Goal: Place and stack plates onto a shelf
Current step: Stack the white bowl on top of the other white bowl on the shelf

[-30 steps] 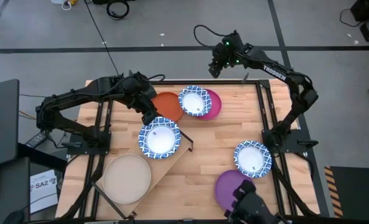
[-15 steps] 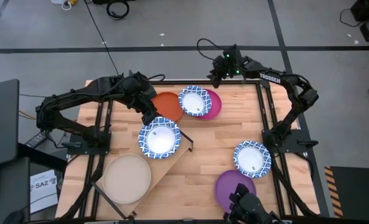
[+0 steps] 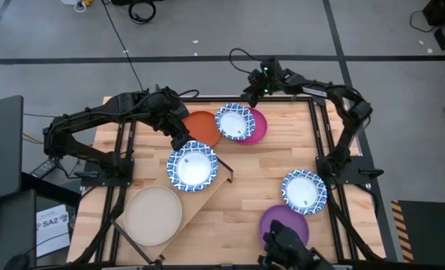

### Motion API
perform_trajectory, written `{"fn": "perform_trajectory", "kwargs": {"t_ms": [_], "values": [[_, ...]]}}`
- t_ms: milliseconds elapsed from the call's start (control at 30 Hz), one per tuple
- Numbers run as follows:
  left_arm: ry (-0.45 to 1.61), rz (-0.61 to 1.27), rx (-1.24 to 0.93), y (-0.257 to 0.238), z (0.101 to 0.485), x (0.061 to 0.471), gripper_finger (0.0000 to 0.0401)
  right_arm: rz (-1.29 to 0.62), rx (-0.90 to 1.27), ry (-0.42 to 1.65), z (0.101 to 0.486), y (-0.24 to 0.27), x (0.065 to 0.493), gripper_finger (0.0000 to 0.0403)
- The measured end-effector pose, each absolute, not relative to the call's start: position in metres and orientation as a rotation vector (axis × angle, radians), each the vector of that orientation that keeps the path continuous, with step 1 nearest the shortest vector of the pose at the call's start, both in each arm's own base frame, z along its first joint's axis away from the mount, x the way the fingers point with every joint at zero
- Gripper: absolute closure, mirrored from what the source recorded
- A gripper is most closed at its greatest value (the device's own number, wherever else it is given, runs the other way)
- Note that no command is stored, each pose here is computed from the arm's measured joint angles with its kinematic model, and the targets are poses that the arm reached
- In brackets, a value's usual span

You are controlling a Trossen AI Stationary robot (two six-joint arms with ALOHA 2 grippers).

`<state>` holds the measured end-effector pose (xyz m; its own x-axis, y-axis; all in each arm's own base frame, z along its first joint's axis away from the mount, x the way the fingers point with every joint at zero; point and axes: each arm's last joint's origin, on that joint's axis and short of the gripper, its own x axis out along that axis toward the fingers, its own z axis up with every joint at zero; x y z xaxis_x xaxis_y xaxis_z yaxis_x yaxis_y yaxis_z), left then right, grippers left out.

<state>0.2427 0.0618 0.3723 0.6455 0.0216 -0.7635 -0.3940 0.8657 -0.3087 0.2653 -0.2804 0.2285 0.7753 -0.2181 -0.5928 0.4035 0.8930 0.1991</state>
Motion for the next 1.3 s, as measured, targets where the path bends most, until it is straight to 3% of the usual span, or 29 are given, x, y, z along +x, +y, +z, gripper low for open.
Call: {"fn": "perform_trajectory", "kwargs": {"t_ms": [733, 1300], "values": [[0.842, 0.247, -0.481, 0.062, 0.372, 0.243, 0.0237, -0.229, 0.435, 0.721, 0.169, -0.296, 0.297, 0.0228], [0.844, 0.247, -0.480, 0.062, 0.372, 0.243, 0.0237, -0.284, 0.407, 0.775, 0.164, -0.291, 0.303, 0.0231]]}}
